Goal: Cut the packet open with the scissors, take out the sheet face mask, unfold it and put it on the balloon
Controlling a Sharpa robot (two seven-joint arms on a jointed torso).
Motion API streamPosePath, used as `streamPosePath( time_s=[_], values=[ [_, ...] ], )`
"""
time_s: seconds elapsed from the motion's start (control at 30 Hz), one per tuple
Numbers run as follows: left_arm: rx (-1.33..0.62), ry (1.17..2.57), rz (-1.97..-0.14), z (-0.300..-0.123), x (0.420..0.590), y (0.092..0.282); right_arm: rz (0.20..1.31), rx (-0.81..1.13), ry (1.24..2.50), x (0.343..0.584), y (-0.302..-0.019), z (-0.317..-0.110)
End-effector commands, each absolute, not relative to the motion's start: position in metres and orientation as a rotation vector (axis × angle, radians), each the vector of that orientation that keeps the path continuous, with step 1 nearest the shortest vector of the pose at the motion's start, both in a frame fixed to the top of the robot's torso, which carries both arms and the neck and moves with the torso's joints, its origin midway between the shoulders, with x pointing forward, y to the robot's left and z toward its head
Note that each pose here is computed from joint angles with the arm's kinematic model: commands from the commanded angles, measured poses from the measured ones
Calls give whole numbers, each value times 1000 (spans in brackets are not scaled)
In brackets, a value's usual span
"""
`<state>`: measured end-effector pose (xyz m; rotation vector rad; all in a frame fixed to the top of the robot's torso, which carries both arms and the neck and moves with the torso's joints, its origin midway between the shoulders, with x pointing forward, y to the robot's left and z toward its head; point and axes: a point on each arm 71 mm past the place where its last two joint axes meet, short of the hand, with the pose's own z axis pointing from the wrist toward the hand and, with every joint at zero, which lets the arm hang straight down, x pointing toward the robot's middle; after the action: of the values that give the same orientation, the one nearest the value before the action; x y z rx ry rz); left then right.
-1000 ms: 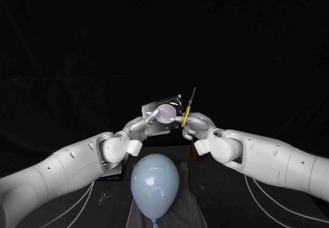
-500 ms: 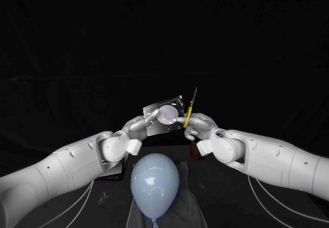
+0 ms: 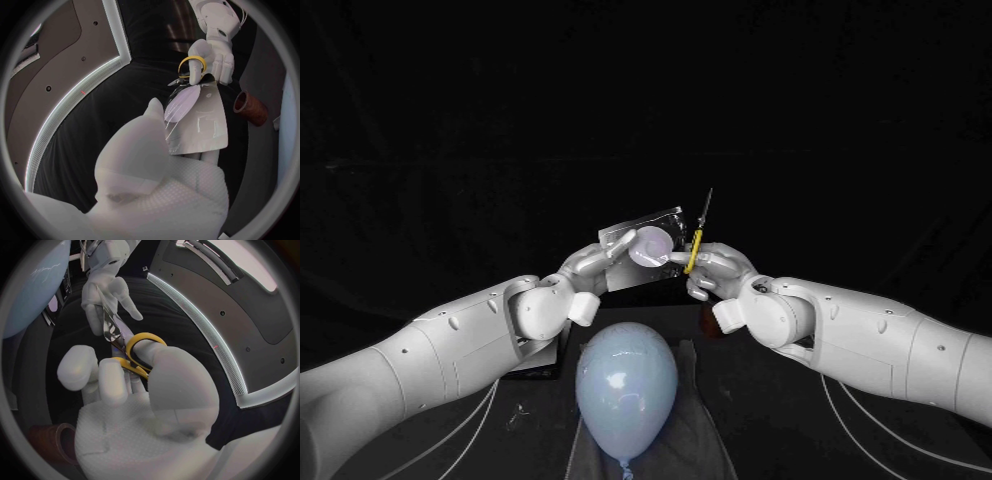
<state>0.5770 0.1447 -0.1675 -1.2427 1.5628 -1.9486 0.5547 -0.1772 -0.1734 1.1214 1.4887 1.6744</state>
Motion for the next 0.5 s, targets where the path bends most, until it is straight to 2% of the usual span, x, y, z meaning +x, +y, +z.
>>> streamPosePath(
  time_s=[0.03, 0.5],
  values=[
    [-1216, 1562, -1985, -164, 576, 141, 1697, 1103, 1504, 554, -172, -173],
    [-1216, 1565, -2072, -162, 573, 137, 1705, 1094, 1516, 553, -164, -175]
  ],
)
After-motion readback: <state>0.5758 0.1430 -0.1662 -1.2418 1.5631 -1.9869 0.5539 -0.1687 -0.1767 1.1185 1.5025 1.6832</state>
